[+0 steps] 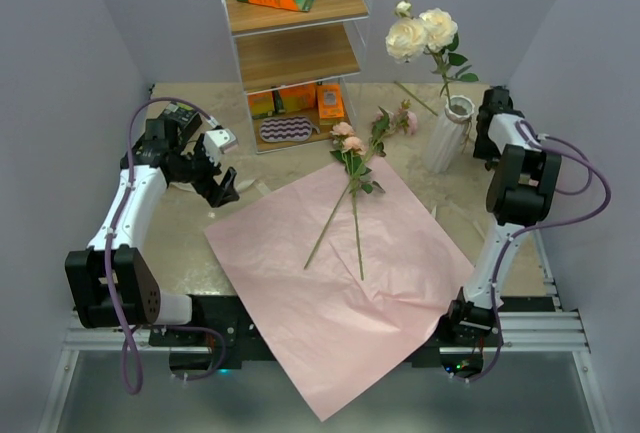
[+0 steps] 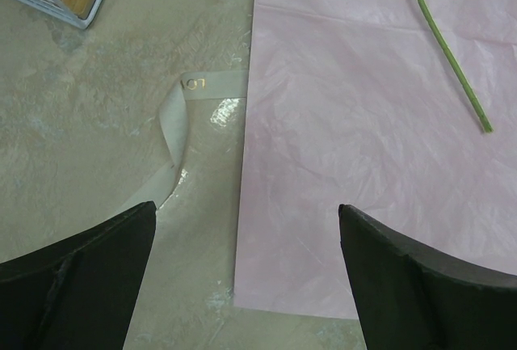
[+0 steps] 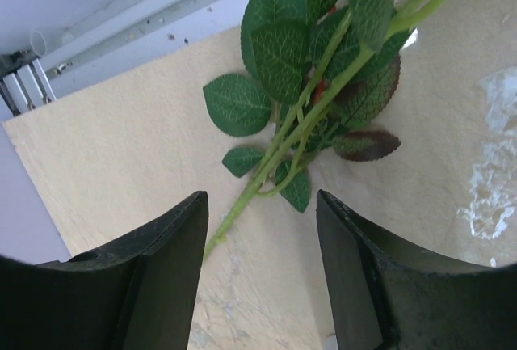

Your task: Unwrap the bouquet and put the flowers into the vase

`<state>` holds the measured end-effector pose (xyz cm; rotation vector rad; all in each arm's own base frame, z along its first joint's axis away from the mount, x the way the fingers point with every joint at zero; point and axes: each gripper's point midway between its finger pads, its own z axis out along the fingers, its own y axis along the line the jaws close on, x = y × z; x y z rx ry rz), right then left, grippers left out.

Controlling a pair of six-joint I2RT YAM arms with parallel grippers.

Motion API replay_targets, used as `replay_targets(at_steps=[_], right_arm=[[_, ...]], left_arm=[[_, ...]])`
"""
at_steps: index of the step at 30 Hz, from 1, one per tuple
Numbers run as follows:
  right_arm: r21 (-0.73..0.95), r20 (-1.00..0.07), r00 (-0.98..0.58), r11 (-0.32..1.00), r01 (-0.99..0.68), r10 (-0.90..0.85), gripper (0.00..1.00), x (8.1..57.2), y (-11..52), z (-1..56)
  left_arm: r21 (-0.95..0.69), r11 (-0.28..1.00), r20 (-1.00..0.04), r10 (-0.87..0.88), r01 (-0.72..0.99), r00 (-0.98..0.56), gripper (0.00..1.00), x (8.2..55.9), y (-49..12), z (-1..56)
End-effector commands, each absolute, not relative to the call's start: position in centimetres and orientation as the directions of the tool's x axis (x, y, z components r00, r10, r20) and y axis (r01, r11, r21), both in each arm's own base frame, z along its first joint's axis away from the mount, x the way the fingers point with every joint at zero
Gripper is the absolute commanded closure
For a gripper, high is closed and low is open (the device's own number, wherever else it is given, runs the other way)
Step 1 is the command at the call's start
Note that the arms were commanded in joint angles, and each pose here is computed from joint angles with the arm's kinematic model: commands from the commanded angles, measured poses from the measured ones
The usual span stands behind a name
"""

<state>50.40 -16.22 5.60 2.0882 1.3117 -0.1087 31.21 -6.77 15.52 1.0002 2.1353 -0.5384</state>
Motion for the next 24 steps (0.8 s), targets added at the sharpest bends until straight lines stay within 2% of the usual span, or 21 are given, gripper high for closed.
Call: replay_targets(at_steps=[1, 5, 16, 21, 24], right_arm=[[0.509, -0.415, 0.554, -0.321, 0.799, 0.722, 0.4, 49.9, -19.0, 6.8], [0.492, -0.412, 0.534, -0.313, 0.812, 0.738, 0.37, 49.7, -19.1, 5.6], [0.471, -0.397, 0.514, -0.312, 0.825, 0.76, 0.37, 49.0, -19.6, 2.9], [0.521, -0.369, 0.52, -0.292, 0.802, 0.771, 0.56, 49.6, -19.7, 3.2], [0.532, -0.371, 0.514, -0.277, 0.8, 0.774, 0.73, 49.8, -19.9, 3.5]], left_arm=[[-0.057, 0.623, -0.762, 0.477, 0.78, -0.438, 0.0, 31.7, -6.6, 15.8], [-0.058, 0.623, -0.766, 0.473, 0.78, -0.435, 0.01, 31.9, -6.7, 16.0], [-0.054, 0.632, -0.763, 0.473, 0.773, -0.44, 0.01, 32.2, -6.5, 16.3], [-0.06, 0.633, -0.761, 0.471, 0.772, -0.446, 0.01, 32.2, -6.5, 16.2], [-0.061, 0.632, -0.761, 0.471, 0.772, -0.446, 0.01, 32.2, -6.5, 16.2]])
